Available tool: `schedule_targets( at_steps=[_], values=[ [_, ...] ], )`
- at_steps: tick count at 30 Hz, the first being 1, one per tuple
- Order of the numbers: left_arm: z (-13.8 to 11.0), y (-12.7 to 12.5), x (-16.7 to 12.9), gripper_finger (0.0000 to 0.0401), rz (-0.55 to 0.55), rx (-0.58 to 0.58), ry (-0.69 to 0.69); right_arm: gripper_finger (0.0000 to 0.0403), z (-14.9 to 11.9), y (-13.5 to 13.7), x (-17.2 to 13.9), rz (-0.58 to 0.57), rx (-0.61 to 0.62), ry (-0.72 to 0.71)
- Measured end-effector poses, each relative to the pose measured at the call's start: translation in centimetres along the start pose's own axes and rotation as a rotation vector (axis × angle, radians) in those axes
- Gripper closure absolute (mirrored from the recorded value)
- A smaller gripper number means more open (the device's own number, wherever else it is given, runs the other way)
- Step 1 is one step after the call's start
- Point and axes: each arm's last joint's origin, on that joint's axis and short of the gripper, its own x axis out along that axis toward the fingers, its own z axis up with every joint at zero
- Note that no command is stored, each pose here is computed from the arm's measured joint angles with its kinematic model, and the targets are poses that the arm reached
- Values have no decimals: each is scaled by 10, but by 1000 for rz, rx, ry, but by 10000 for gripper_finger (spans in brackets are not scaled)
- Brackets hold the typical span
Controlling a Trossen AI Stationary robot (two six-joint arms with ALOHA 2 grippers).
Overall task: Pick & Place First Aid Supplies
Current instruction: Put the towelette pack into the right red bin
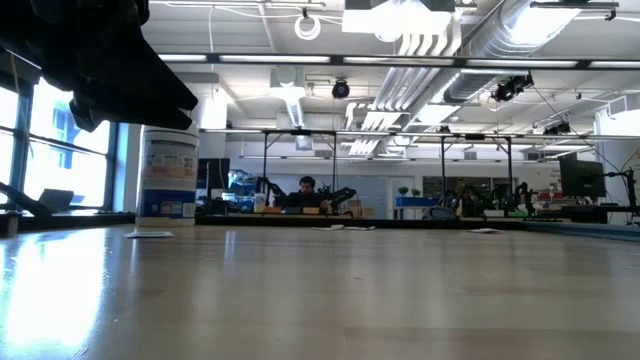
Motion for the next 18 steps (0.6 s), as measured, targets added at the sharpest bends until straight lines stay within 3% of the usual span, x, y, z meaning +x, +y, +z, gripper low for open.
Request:
schedule_targets(
  at_steps=[6, 12, 18],
  values=[
    [0, 0, 0, 233, 8, 0, -11, 375, 31, -3, -27, -51, 13, -286],
    [0, 0, 0, 233, 8, 1, -10, 374, 88, -29, -24, -237, 204, -422],
    [0, 0, 0, 233, 1, 2, 1, 351, 153, -60, -15, -337, 267, -524]
  ],
)
